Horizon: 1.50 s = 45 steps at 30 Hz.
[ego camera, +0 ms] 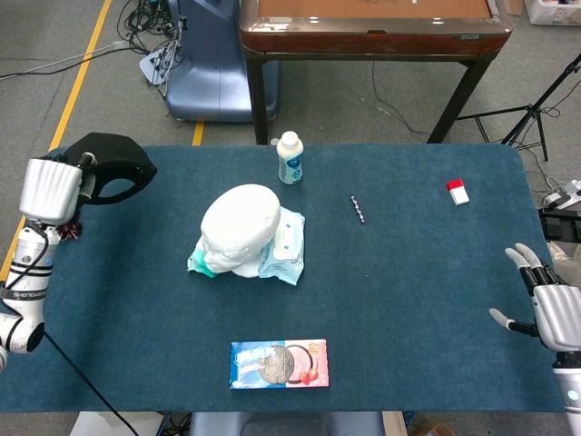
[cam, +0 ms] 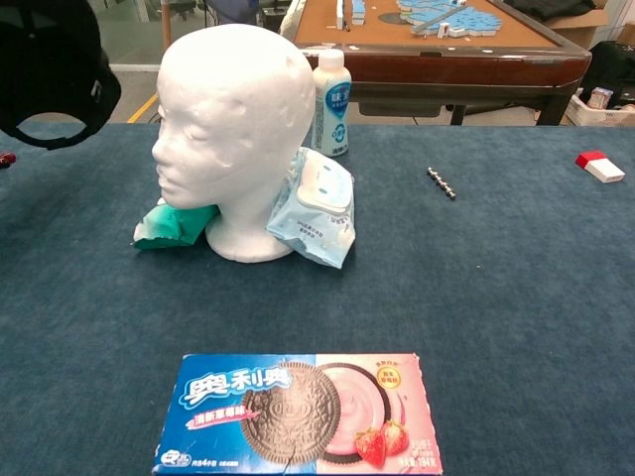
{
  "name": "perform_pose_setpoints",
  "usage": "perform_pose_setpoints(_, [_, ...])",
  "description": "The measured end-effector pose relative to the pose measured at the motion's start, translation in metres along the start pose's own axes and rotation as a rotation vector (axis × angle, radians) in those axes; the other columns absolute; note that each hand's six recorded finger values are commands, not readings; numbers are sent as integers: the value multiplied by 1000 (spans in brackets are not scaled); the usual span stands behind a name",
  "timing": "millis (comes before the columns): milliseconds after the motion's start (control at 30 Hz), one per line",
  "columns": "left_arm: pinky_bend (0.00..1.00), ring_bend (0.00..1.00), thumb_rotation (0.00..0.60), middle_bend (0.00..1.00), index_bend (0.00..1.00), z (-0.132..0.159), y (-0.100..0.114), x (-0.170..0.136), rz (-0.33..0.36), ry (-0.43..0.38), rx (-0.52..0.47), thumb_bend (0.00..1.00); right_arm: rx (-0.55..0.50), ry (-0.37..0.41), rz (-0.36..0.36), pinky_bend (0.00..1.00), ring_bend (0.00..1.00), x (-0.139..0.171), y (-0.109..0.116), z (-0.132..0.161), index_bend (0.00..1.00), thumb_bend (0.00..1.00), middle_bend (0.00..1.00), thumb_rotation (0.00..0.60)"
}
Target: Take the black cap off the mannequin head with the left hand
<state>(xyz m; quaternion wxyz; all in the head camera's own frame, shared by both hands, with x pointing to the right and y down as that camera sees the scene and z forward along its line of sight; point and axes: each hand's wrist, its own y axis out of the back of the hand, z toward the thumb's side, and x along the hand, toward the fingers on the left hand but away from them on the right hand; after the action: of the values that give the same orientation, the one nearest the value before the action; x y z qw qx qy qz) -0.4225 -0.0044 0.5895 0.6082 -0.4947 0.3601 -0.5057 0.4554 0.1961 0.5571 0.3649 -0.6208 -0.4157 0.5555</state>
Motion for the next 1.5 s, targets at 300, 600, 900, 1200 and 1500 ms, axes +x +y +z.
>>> perform_pose_setpoints(300, [770, 628, 600, 751, 611, -7, -40, -57, -133, -30, 46, 521, 9, 3, 8, 384, 170, 0, -3, 2, 87, 82, 107, 600])
perform_pose_setpoints(600, [705, 525, 600, 649, 449, 36, -43, -104, -246, -103, 106, 415, 17, 4, 15, 384, 170, -1, -5, 4, 87, 82, 107, 600])
perform_pose_setpoints(900, [657, 419, 600, 429, 209, 71, -22, -153, -379, -149, 194, 110, 23, 2, 20, 384, 169, -1, -7, 4, 86, 82, 108, 600])
perform_pose_setpoints(1200, [377, 207, 600, 193, 32, 80, 4, -185, -477, -122, 189, 21, 30, 4, 25, 384, 169, -1, -9, 5, 87, 82, 109, 600])
perform_pose_setpoints(1500, [283, 160, 600, 140, 59, 80, 23, -204, -459, -93, 126, 19, 31, 1, 23, 384, 170, -1, -9, 5, 87, 82, 109, 600])
